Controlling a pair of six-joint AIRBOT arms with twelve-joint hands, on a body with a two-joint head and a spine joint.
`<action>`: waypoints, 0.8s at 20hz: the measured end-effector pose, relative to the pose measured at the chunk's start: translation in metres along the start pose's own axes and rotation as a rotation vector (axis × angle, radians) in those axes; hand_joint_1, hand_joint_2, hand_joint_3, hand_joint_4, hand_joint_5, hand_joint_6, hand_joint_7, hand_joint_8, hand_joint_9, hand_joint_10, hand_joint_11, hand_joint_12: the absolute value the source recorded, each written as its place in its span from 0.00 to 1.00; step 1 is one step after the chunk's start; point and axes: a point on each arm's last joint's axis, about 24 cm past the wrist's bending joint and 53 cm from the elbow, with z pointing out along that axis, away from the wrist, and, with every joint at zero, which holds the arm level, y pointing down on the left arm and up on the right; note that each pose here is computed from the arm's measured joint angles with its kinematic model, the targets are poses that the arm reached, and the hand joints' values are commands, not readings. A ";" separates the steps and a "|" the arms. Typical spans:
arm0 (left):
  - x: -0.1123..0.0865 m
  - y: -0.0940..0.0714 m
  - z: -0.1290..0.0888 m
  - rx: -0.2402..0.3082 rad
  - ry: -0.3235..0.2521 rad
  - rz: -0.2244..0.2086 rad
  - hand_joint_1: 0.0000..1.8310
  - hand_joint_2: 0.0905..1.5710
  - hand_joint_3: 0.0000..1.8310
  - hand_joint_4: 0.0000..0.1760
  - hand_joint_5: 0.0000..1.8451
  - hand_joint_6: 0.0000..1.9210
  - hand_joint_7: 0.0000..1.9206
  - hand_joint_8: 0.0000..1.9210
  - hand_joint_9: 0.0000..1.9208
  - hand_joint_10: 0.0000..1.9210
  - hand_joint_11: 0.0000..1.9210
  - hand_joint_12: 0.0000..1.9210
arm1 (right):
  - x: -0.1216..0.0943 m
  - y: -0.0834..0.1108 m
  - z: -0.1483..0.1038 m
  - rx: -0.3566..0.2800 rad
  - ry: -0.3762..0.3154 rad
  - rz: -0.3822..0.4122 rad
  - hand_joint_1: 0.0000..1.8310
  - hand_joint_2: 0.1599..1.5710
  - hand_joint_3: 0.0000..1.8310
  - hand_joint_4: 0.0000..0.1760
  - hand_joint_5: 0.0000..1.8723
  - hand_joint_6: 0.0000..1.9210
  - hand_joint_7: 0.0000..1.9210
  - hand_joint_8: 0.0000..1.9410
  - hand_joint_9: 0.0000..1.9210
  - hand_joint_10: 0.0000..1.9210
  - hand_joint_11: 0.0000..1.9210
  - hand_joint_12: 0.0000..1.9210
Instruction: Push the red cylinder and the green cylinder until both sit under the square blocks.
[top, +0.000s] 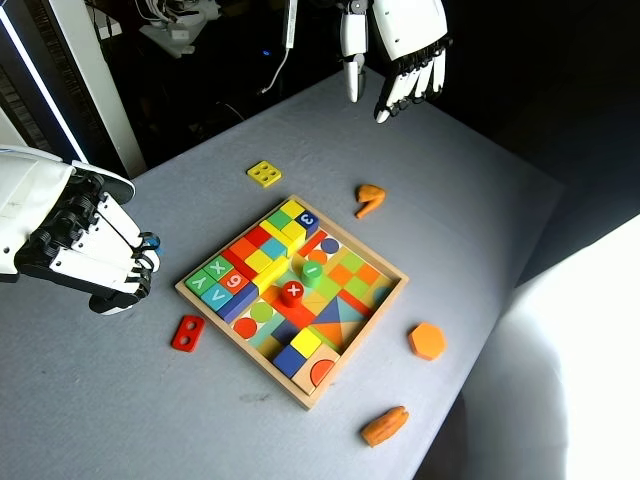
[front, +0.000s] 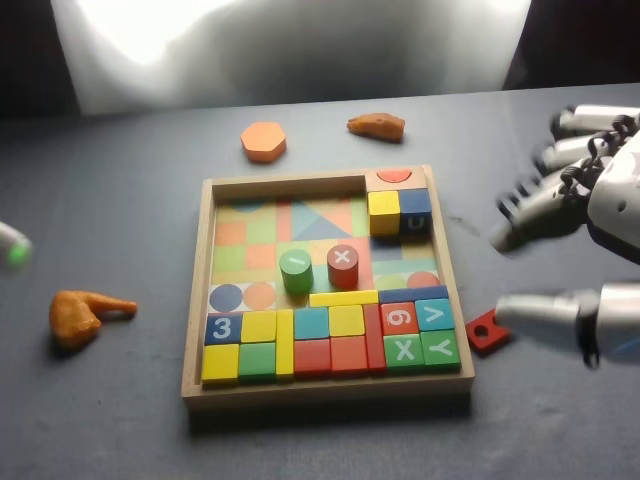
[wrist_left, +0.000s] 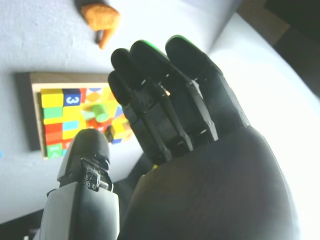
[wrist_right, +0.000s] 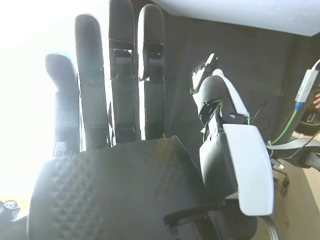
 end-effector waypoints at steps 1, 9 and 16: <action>-0.001 -0.002 0.000 0.006 -0.005 0.001 0.00 0.78 0.00 0.25 0.03 0.00 0.04 0.00 0.05 0.01 0.00 0.20 | 0.000 0.001 0.000 -0.002 0.001 0.000 0.00 0.69 0.03 0.00 0.03 0.03 0.04 0.00 0.00 0.02 0.00 0.03; -0.001 -0.001 0.000 0.004 -0.006 0.002 0.00 0.80 0.00 0.25 0.04 0.00 0.06 0.00 0.08 0.01 0.00 0.28 | 0.028 -0.005 -0.001 0.018 0.091 -0.023 0.00 0.68 0.01 0.00 0.02 0.02 0.04 0.00 0.00 0.00 0.00 0.00; -0.001 -0.001 0.000 0.003 -0.006 0.003 0.00 0.79 0.00 0.31 0.06 0.00 0.07 0.00 0.08 0.00 0.00 0.33 | 0.034 -0.021 0.033 0.066 0.050 -0.005 0.00 0.72 0.00 0.06 0.41 0.05 0.11 0.00 0.02 0.00 0.00 0.13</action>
